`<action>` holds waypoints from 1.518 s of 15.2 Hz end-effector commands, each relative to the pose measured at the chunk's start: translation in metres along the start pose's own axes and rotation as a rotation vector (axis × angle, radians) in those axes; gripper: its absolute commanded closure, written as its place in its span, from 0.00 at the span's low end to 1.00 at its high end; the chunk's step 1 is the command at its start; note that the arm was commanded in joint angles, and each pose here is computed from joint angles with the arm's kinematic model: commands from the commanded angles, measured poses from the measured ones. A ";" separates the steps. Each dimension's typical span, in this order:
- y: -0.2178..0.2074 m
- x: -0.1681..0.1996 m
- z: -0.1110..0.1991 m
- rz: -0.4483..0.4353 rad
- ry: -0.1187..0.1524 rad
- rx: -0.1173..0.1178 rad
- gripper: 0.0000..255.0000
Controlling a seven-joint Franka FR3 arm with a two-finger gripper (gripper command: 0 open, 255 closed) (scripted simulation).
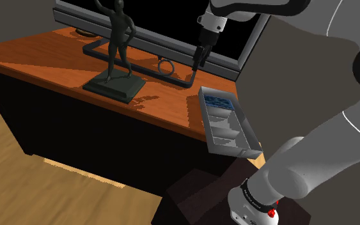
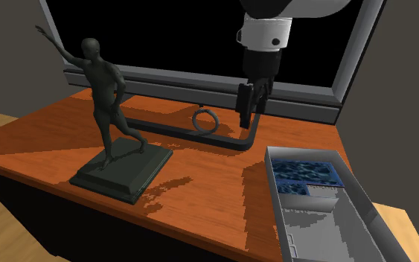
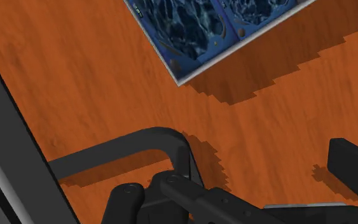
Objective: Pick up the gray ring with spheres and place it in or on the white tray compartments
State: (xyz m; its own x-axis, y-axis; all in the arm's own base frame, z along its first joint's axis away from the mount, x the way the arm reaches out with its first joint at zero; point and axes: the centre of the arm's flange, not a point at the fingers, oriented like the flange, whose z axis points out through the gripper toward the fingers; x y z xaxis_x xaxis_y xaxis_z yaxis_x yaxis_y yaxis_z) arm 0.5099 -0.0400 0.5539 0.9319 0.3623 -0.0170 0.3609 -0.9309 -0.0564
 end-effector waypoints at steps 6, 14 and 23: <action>0.029 0.084 0.010 -0.134 0.015 -0.023 0.00; 0.048 0.170 0.025 -0.266 0.030 -0.045 0.00; 0.050 0.171 0.060 -0.266 0.030 -0.045 0.00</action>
State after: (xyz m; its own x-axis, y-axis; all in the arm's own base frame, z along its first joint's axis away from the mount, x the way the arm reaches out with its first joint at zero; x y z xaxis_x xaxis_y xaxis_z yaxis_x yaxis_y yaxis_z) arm 0.6852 -0.0214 0.4897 0.8046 0.5934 0.0219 0.5937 -0.8046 -0.0105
